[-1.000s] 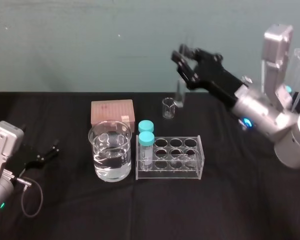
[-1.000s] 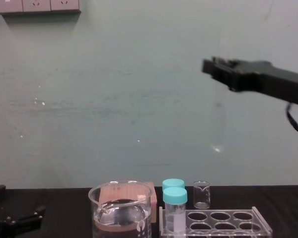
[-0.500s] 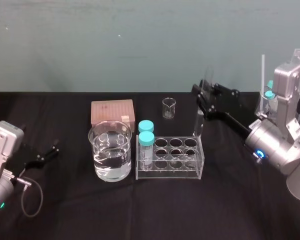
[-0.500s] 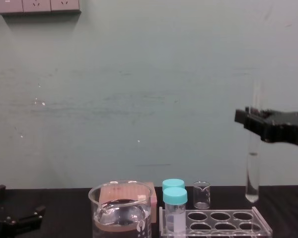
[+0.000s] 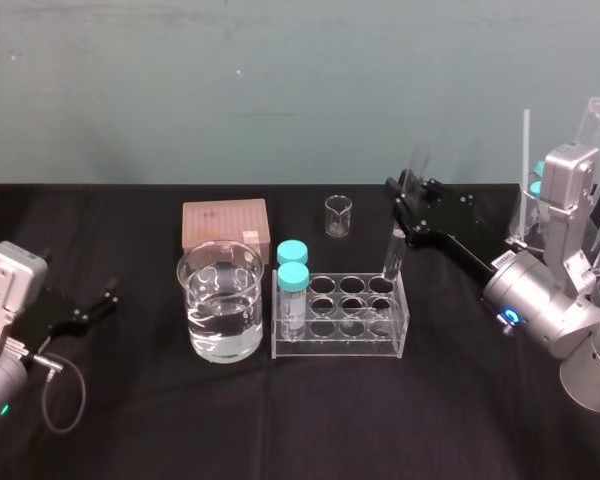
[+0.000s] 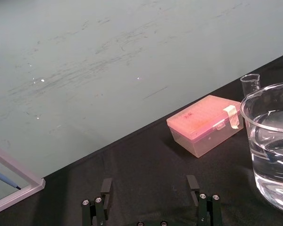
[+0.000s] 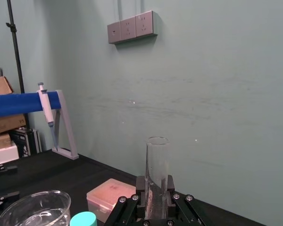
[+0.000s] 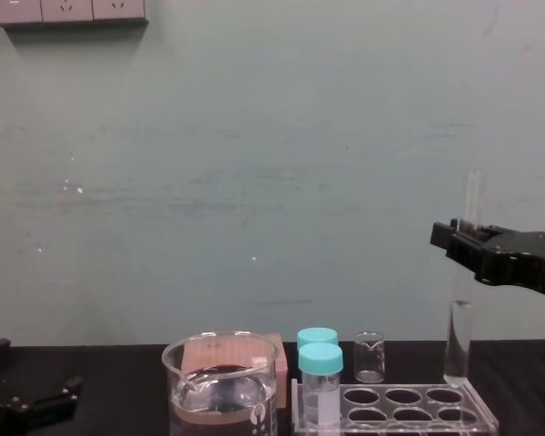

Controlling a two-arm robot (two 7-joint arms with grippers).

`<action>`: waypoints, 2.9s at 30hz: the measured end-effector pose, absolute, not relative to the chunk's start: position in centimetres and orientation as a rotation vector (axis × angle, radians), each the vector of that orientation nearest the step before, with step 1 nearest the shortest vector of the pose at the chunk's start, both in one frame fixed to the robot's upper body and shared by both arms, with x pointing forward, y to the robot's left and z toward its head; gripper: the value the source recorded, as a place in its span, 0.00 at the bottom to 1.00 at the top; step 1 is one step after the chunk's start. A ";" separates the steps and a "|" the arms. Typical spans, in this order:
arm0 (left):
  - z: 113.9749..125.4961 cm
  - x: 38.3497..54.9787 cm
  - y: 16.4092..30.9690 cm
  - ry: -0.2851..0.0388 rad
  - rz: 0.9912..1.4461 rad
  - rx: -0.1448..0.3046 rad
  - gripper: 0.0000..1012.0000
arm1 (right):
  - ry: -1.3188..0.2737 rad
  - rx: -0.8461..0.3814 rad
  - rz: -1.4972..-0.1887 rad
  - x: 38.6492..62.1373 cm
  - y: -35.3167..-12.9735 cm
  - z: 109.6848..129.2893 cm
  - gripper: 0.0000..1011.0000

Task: Hold the test tube with one hand and immerse one end into the beaker, then return it to the test tube rack.

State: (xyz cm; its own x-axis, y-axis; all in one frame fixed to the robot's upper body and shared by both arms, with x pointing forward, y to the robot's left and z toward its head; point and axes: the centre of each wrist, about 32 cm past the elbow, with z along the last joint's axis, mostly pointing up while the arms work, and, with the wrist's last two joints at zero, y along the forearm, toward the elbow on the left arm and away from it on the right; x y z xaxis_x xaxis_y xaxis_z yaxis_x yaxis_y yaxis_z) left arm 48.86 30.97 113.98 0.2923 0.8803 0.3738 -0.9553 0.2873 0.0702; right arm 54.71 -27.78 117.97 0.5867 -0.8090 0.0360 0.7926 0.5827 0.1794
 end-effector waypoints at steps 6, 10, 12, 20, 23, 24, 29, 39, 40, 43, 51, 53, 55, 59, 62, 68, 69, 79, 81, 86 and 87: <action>114.0 48.9 31.0 -0.285 1.248 0.304 0.99 | -0.110 0.149 -0.929 54.9 -27.6 117.8 0.23; 114.0 48.9 31.0 -0.285 1.248 0.305 0.99 | -0.105 0.141 -0.928 55.0 -27.6 117.6 0.23; 114.0 48.9 31.0 -0.285 1.248 0.304 0.99 | -0.101 0.136 -0.928 55.1 -27.6 117.4 0.23; 114.0 48.9 31.0 -0.285 1.248 0.304 0.99 | -0.085 0.126 -0.927 55.3 -27.4 116.9 0.23; 114.0 48.9 31.0 -0.285 1.248 0.305 0.99 | -0.083 0.127 -0.926 55.4 -27.3 116.8 0.23; 114.0 48.9 31.0 -0.285 1.248 0.304 0.99 | -0.081 0.128 -0.926 55.4 -27.3 116.8 0.23; 114.0 48.9 31.0 -0.285 1.248 0.304 0.99 | -0.073 0.124 -0.920 55.5 -27.1 116.6 0.23; 114.0 48.9 31.0 -0.285 1.248 0.304 0.99 | -0.059 0.102 -0.917 55.5 -27.0 116.0 0.23; 114.0 48.9 31.0 -0.285 1.248 0.305 0.99 | -0.059 0.098 -0.917 55.6 -27.0 115.9 0.23; 114.0 48.9 31.0 -0.285 1.248 0.304 0.99 | -0.058 0.092 -0.917 55.6 -26.9 115.8 0.23; 114.0 48.9 31.0 -0.285 1.248 0.305 0.99 | -0.053 0.082 -0.918 55.9 -26.8 115.5 0.23; 114.0 48.9 31.0 -0.285 1.248 0.304 0.99 | -0.051 0.080 -0.917 55.9 -26.7 115.4 0.23; 114.0 48.9 31.0 -0.285 1.248 0.304 0.99 | -0.050 0.078 -0.917 55.9 -26.7 115.3 0.23; 114.0 48.9 31.0 -0.285 1.248 0.305 0.99 | -0.042 0.072 -0.912 55.9 -26.6 115.1 0.23; 114.0 48.9 31.0 -0.285 1.248 0.304 0.99 | -0.035 0.067 -0.910 55.9 -26.5 115.0 0.23; 114.0 48.9 31.0 -0.285 1.248 0.304 0.99 | -0.024 0.059 -0.911 55.8 -26.5 114.8 0.23; 114.0 48.9 31.0 -0.285 1.248 0.304 0.99 | -0.023 0.058 -0.911 55.8 -26.5 114.8 0.23; 114.0 48.9 31.0 -0.285 1.248 0.304 0.99 | -0.021 0.038 -0.919 55.7 -26.9 114.5 0.23; 114.0 48.9 31.0 -0.285 1.248 0.304 0.99 | -0.021 0.036 -0.919 55.7 -26.9 114.4 0.23; 114.0 48.9 31.0 -0.285 1.248 0.304 0.99 | -0.021 0.032 -0.922 55.7 -27.0 114.3 0.23; 114.0 48.9 31.0 -0.285 1.248 0.304 0.99 | -0.022 0.031 -0.922 55.7 -27.0 114.3 0.23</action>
State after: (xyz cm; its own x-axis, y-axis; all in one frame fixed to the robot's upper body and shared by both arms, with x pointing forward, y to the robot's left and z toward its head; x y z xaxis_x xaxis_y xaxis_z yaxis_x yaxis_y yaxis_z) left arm 48.86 30.97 113.98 0.2922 0.8803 0.3737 -0.9553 0.2873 0.0703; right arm 55.74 -27.04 114.33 0.6042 -0.7968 0.0051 0.7962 0.6040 0.0364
